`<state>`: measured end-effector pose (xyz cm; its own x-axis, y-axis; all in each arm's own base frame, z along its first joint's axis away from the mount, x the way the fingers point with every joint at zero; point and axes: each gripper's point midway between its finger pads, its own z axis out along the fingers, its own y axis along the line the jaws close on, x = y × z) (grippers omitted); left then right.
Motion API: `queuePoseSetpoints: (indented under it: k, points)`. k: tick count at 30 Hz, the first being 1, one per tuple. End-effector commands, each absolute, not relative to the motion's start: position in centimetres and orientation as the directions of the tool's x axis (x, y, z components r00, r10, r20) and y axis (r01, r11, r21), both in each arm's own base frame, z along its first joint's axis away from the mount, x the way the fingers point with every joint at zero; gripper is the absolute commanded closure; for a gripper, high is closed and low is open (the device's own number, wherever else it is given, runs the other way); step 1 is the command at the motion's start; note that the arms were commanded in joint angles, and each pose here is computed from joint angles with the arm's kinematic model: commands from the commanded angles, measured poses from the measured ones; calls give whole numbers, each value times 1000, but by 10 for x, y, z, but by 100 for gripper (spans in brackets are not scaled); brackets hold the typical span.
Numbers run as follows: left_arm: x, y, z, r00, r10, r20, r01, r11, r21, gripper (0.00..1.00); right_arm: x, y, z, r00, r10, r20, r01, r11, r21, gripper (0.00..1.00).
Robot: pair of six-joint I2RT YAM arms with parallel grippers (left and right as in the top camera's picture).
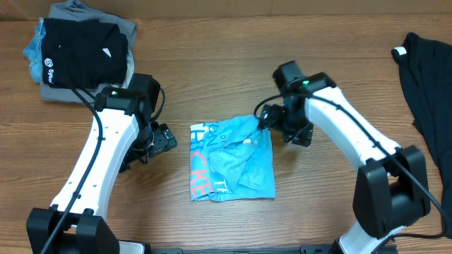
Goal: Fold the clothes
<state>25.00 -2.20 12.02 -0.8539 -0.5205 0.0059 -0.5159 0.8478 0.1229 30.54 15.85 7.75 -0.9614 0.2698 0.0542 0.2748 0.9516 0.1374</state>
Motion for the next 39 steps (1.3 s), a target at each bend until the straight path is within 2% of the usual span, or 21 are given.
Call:
queuePoseSetpoints:
  k: [1,6,11,18,22,27,34,37,39]
  points:
    - [251,-19,119,-855,-518,-3,-514,847,133,0,297,190,111,-988,146,-48,135,974,180,3]
    - [253,-4,120,-807,-588,-49,-587,792,169,0,267,234,113,-997,-18,-80,-31,986,162,1]
    - [251,31,120,-706,-705,-60,-703,690,174,0,242,265,113,-978,-153,-145,-169,980,107,0]
    - [239,70,120,-585,-810,-46,-801,569,184,0,231,306,109,-924,-293,-244,-323,942,94,0]
    - [234,73,121,-576,-817,-33,-805,560,197,0,232,321,93,-901,-352,-252,-382,920,82,0]
    - [234,73,121,-577,-816,-32,-804,561,198,0,241,311,75,-898,-362,-252,-369,929,-18,0]
    - [233,73,121,-577,-816,-32,-804,561,197,0,241,310,60,-902,-367,-227,-368,929,-43,0]
    - [233,73,121,-577,-816,-30,-803,561,199,0,242,309,49,-908,-364,-210,-359,931,-60,7]
    - [233,72,121,-578,-816,-29,-803,562,200,0,242,307,43,-910,-364,-198,-356,931,-75,20]
